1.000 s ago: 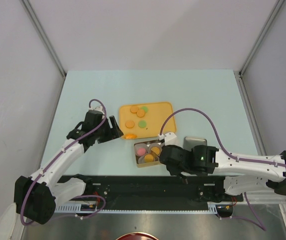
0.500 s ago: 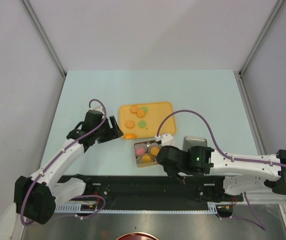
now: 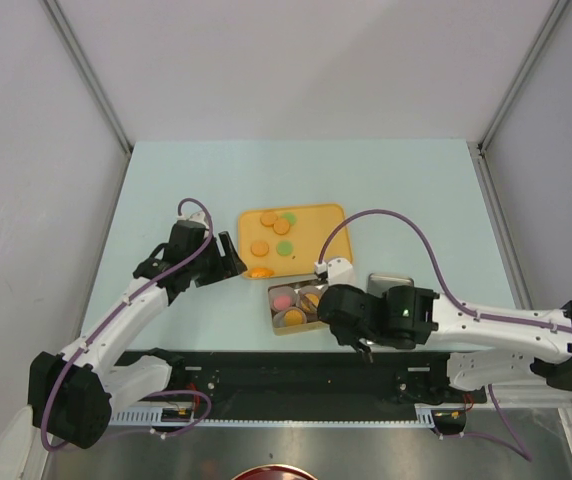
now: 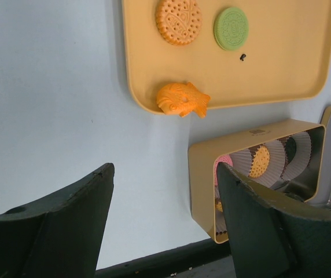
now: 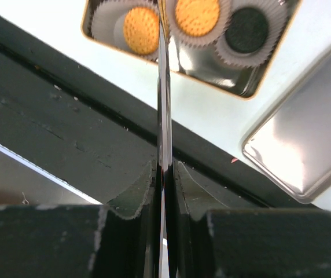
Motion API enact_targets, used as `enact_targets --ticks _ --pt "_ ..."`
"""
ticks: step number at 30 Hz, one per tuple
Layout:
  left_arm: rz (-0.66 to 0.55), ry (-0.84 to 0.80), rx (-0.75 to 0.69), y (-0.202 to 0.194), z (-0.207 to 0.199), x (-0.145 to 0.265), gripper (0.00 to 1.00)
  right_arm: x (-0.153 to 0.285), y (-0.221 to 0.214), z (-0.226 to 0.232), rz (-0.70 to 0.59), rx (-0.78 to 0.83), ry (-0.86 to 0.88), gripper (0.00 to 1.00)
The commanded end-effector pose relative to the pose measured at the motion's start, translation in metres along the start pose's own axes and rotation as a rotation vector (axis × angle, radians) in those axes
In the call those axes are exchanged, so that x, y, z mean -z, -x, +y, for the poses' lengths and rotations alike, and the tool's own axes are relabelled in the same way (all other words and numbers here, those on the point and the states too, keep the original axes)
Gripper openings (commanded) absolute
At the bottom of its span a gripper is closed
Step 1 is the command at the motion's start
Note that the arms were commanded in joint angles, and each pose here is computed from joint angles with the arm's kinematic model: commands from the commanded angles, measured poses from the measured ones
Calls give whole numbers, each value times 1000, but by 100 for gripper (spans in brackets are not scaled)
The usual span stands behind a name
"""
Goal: Pack the cookies
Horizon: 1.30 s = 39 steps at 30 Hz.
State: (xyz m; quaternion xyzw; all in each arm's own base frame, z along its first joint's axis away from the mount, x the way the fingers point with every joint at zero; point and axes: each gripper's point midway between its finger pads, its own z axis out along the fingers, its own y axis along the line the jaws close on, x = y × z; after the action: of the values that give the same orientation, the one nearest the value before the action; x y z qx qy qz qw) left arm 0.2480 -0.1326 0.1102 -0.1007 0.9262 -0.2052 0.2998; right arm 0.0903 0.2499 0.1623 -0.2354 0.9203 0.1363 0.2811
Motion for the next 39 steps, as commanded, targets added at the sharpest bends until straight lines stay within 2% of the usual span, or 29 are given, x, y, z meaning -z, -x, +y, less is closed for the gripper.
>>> enact_targets --ticks 1,8,13,15,21,23,26,27,28,29,35,38,39 --pt "-23 -10 -12 4 -1 1 77 26 31 -22 -109 -46 -58 12" --pt "-21 -18 -14 5 -3 1 78 36 69 -84 -243 -186 -181 13" --pt "-23 -29 -24 13 -10 3 77 30 117 -139 -397 -353 -181 0" --pt "-23 -23 -31 14 -10 6 77 18 129 -146 -405 -382 -143 0" --pt "-23 -56 -21 13 -14 5 77 -17 154 -229 -426 -503 -324 0" --pt "-16 -71 -14 10 -16 2 77 -38 156 -276 -399 -623 -408 0" --pt "-9 -92 -10 9 -20 0 77 -83 164 -324 -334 -780 -420 0" --pt "-4 -96 -10 9 -21 0 77 -95 166 -331 -311 -792 -417 0" --pt "-8 -102 -11 10 -23 2 77 -94 189 -340 -346 -787 -423 0" --pt "-8 -110 -13 11 -24 4 77 -124 177 -352 -268 -795 -460 0" --pt "-25 -140 -12 9 -28 12 77 -171 194 -386 -144 -772 -517 1" --pt "-27 -145 -10 6 -27 12 78 -177 186 -398 -95 -749 -554 17" --pt "-27 -143 -8 5 -25 11 78 -182 180 -406 -64 -751 -566 27"
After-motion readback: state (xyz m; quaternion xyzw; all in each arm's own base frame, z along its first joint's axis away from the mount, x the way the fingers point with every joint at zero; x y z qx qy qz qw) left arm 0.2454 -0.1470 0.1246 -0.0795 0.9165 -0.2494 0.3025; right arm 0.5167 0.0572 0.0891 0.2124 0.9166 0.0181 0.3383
